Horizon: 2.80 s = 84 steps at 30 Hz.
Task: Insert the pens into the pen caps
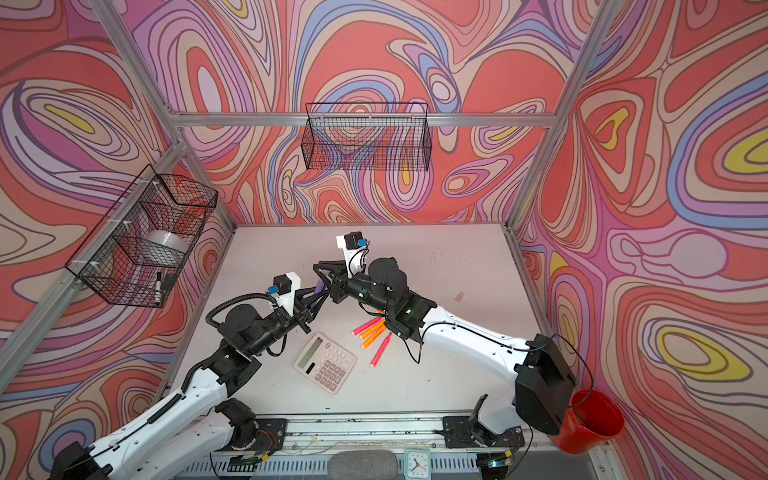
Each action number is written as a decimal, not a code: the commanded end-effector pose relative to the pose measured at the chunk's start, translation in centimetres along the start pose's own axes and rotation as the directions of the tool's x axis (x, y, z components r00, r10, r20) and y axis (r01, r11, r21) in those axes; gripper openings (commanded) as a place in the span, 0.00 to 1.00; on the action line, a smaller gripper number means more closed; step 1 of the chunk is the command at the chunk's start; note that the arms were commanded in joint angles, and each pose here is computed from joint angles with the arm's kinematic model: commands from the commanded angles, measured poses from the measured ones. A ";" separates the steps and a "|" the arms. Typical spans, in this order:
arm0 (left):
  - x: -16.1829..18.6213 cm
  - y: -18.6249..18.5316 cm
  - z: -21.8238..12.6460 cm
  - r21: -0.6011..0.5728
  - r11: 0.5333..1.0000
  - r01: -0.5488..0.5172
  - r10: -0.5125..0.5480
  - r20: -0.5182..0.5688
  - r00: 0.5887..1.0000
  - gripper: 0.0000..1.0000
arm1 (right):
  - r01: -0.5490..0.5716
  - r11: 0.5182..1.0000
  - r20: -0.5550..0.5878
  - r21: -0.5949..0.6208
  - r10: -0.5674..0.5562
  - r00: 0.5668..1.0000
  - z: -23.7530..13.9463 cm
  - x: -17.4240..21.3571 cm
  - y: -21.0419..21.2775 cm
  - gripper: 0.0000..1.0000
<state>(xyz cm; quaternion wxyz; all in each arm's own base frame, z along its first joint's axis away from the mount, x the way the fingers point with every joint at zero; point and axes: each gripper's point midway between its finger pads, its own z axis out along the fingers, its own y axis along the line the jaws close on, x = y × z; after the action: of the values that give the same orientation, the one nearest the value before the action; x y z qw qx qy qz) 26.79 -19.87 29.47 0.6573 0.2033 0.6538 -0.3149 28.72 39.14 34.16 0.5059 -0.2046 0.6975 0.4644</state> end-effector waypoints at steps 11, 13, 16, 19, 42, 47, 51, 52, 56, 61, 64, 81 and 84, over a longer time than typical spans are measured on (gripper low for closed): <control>7.2 11.5 0.1 -0.561 0.817 0.132 -0.274 -0.177 0.945 0.00 | -0.003 0.872 -0.192 0.489 0.111 0.975 -5.6 6.6 -12.0 0.66; 9.6 13.7 0.0 -0.644 0.756 0.117 -0.337 -0.231 0.913 0.00 | -0.013 0.829 -0.169 0.559 0.130 0.977 -7.2 6.6 -14.2 0.67; 13.1 16.8 -0.3 -0.723 0.672 0.161 -0.464 -0.242 0.852 0.00 | -0.031 0.745 -0.124 0.666 0.152 0.981 -10.1 6.6 -17.9 0.70; 15.6 19.5 -0.9 -0.783 0.586 0.210 -0.558 -0.201 0.805 0.00 | -0.045 0.646 -0.072 0.762 0.154 0.985 -13.5 6.4 -21.1 0.73; 22.1 24.9 -2.1 -0.949 0.309 0.061 -0.754 -0.206 0.624 0.22 | -0.099 0.208 0.069 0.973 0.150 0.986 -25.4 9.6 -33.0 0.85; 21.1 24.8 -1.9 -0.941 0.333 0.066 -0.738 -0.216 0.640 0.42 | -0.104 0.226 0.069 0.969 0.158 0.985 -25.1 9.8 -33.1 0.85; 20.0 24.7 -1.4 -0.929 0.362 0.076 -0.723 -0.228 0.652 0.52 | -0.107 0.241 0.070 0.965 0.157 0.985 -25.1 9.9 -32.9 0.86; 19.7 24.6 -1.1 -0.924 0.376 0.078 -0.717 -0.236 0.656 0.54 | -0.107 0.247 0.070 0.963 0.156 0.985 -25.0 9.9 -32.8 0.86; 17.2 23.7 0.1 -0.879 0.464 0.112 -0.680 -0.273 0.680 0.60 | -0.112 0.252 0.076 0.961 0.149 0.986 -25.0 9.7 -32.8 0.86; 11.7 19.8 2.1 -0.706 0.676 0.209 -0.558 -0.306 0.772 0.69 | -0.108 0.267 0.068 0.958 0.157 0.985 -24.7 10.0 -32.7 0.86; 10.1 15.2 3.6 -0.565 0.812 0.144 -0.417 -0.391 0.821 0.71 | -0.113 0.277 0.071 0.954 0.157 0.985 -24.5 10.0 -32.7 0.85; 19.3 -3.1 13.6 0.021 0.998 -0.053 0.050 -0.769 0.637 0.65 | -0.141 0.270 0.100 0.953 0.157 0.982 -25.1 10.1 -32.9 0.81; 21.2 -3.0 14.3 0.019 0.996 -0.086 0.067 -0.797 0.601 0.63 | -0.137 0.271 0.094 0.953 0.165 0.982 -24.9 10.2 -33.0 0.80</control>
<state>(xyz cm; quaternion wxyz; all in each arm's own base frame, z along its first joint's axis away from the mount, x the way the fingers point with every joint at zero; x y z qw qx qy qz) 34.62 -34.88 11.52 0.3411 0.3190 0.8655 -0.1812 36.38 3.78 12.00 0.4763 0.1968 0.8569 -0.0023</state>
